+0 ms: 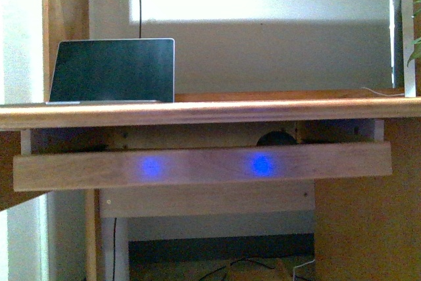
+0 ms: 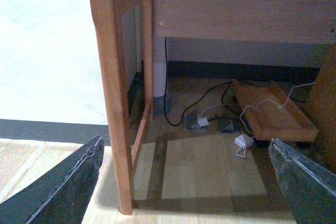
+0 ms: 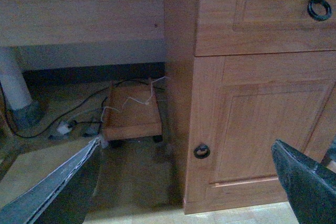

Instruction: Place mouse

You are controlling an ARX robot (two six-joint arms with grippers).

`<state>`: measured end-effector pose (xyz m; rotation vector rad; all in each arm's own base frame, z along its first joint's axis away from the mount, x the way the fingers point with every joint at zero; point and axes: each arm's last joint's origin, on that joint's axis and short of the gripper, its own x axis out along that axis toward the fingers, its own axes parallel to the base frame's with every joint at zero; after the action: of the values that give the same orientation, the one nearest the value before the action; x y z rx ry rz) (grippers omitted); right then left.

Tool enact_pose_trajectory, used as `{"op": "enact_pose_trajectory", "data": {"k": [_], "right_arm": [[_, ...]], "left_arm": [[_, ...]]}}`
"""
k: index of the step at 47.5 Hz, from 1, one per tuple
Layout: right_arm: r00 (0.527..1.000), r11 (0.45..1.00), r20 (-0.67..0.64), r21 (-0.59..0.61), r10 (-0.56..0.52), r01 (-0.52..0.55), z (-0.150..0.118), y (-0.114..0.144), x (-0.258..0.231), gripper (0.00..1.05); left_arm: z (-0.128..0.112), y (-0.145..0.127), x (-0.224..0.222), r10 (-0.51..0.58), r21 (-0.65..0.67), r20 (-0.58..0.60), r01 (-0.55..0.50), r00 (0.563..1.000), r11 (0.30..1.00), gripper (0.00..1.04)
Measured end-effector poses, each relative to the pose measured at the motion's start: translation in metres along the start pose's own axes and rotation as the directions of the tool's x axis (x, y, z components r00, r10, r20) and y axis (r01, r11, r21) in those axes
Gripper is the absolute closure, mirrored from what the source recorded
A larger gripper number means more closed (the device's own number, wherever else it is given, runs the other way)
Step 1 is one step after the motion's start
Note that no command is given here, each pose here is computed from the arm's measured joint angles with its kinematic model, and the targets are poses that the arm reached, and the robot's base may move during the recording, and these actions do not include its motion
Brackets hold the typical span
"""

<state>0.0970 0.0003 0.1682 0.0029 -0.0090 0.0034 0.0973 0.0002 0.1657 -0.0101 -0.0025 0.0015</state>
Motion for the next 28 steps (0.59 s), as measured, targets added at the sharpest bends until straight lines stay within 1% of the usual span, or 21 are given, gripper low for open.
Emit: {"op": "enact_pose_trajectory", "data": {"k": [28], "right_arm": [[1.000,1.000,0.000,0.000,0.000,0.000,0.0000,0.0000,0.0000,0.07]], "left_arm": [[0.0000,0.0000,0.0000,0.000,0.000,0.000,0.000,1.000,1.000,0.08]]}}
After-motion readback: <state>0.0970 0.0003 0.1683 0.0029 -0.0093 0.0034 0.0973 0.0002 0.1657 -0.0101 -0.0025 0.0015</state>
